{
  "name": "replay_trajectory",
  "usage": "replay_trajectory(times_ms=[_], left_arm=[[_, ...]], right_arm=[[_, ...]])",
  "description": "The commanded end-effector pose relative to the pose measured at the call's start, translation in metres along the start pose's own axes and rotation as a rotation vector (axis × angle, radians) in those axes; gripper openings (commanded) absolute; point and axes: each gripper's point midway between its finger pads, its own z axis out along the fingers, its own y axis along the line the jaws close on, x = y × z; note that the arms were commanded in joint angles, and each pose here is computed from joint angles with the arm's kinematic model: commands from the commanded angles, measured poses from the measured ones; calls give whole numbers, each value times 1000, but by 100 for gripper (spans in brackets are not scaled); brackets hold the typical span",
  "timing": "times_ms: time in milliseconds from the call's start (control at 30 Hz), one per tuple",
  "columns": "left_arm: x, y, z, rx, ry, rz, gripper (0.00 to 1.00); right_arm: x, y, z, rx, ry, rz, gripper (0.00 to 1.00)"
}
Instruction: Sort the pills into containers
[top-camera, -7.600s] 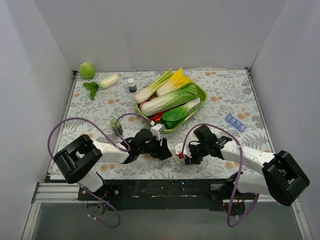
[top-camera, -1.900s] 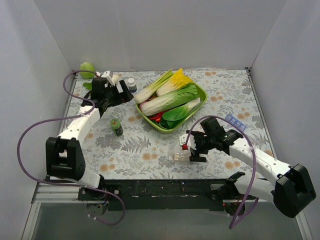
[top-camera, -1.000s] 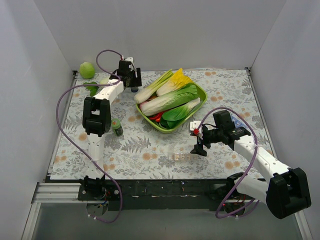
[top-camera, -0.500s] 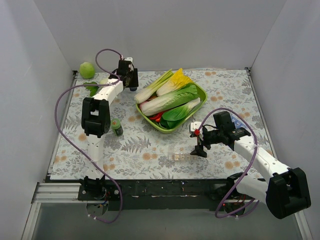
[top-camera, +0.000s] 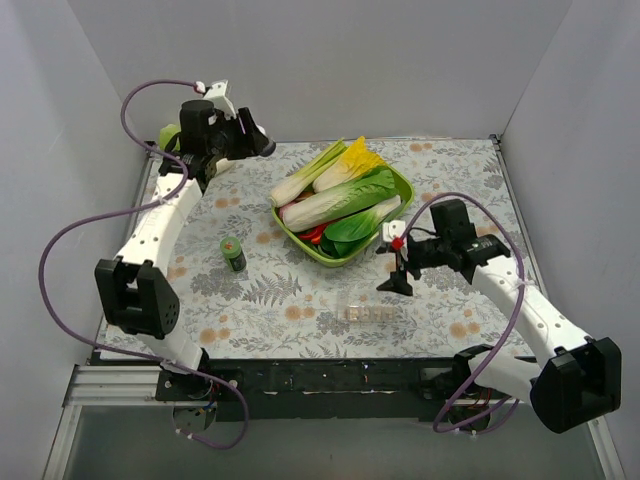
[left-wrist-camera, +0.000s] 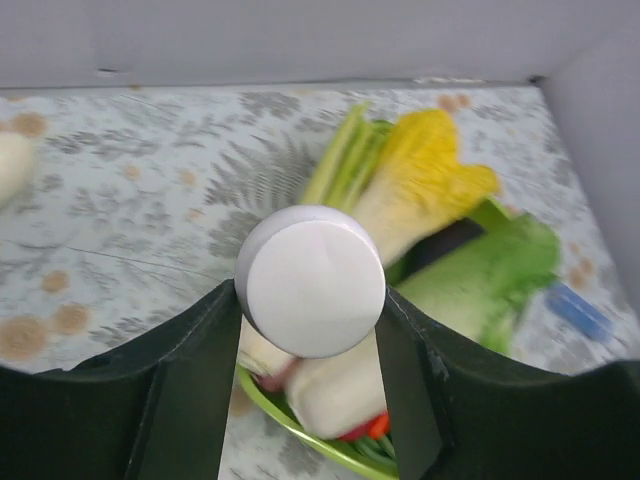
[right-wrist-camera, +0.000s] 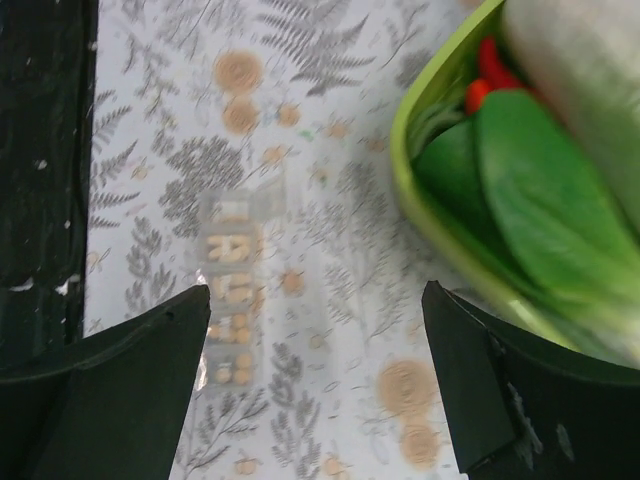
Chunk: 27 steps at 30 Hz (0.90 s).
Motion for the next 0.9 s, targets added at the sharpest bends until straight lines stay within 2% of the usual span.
replay_trajectory(times_ms=[0,67,100,167,233,367,533,867], left_arm=[[37,-79,-59,377,137,-153,19],[46,-101,-76,473,145,-179,19],[71,-118,-86,529,209,-230,19],[74,-143,-106,609,190,-242,19],[100,-166,-120,660,244,-297,19],[117,-198,-135,735,240,-328,19],[128,-211,-140,747,241,-358,18],[133,-225,-139,743,224,-377,18]], right_arm=[[-89,-37,-23,69,-157,-35,94],[-113,-48,-30,98,-201,-25,93],[-138,-61,-38,135,-241,-61,93],[-158,-67,-42,140,-270,-14,93],[-175,-68,-39,117,-285,19,93],[-168,-64,-16,108,-212,64,93],[-142,-68,-7,152,-142,119,94],[-131,-59,16,82,-163,237,93]])
